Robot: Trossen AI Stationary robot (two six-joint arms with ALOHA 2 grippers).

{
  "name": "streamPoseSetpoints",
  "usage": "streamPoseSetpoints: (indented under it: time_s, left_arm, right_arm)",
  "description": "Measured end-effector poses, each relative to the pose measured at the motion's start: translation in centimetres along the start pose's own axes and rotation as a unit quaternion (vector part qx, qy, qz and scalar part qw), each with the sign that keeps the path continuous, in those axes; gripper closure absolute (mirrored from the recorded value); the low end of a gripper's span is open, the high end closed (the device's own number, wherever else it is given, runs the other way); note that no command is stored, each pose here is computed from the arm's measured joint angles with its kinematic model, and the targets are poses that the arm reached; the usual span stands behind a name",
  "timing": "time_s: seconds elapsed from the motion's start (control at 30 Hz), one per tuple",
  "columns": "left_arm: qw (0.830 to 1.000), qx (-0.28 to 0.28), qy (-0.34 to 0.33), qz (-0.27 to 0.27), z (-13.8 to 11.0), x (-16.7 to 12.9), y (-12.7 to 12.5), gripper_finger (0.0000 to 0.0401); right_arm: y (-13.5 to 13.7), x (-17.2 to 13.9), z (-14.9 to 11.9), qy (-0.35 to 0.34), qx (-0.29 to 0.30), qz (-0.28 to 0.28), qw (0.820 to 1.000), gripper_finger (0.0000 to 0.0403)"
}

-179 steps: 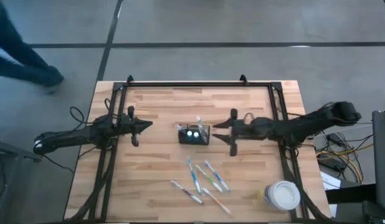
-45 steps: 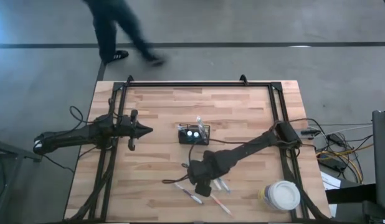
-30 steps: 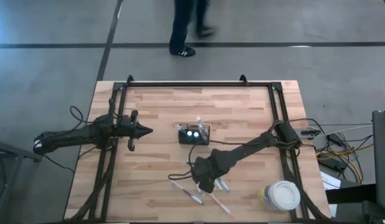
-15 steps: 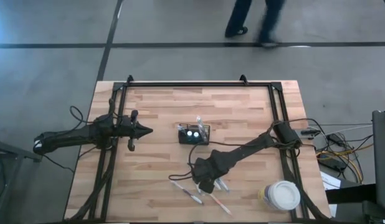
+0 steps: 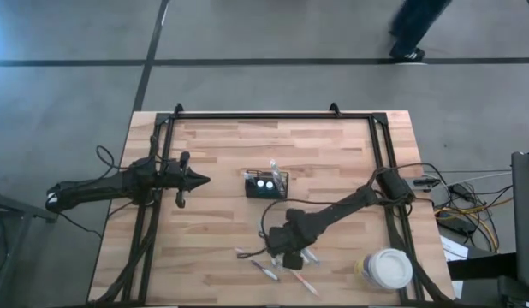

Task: Pick & Place toothbrushing station
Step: Put the green toothbrush into the black wire organizer

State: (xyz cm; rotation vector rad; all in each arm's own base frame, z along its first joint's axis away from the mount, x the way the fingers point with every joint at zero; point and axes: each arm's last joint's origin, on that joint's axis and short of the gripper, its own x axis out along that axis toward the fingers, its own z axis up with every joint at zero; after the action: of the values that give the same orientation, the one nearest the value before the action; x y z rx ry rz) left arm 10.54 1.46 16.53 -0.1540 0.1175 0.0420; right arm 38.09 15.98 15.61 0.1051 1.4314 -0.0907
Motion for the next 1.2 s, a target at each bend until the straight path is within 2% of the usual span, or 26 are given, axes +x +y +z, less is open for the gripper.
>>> streamPoseSetpoints:
  time_s: [0.13,0.23,0.47,0.8,1.2]
  left_arm:
    - [1.000,-0.001,0.004,0.001,-0.1,0.0,0.0,0.0396]
    - [1.000,0.000,0.004,0.001,-0.1,0.0,0.0,0.0396]
    - [1.000,0.000,0.005,0.001,-0.1,0.0,0.0,0.0396]
    - [1.000,0.001,0.004,0.001,-0.1,0.0,0.0,0.0396]
    - [1.000,0.000,0.013,0.001,-0.3,0.0,0.0,0.0396]
  right_arm:
    - [0.2,0.4,-0.6,0.008,-0.038,-0.004,0.999,0.0234]
    - [0.3,0.7,-0.8,0.009,-0.044,-0.011,0.999,0.0234]
    - [0.1,0.4,-0.6,-0.007,-0.028,-0.041,0.999,0.0234]
    - [0.7,-1.6,0.3,-0.045,-0.022,-0.033,0.998,0.0234]
    - [1.0,-1.4,0.0,-0.046,0.015,-0.029,0.998,0.0234]
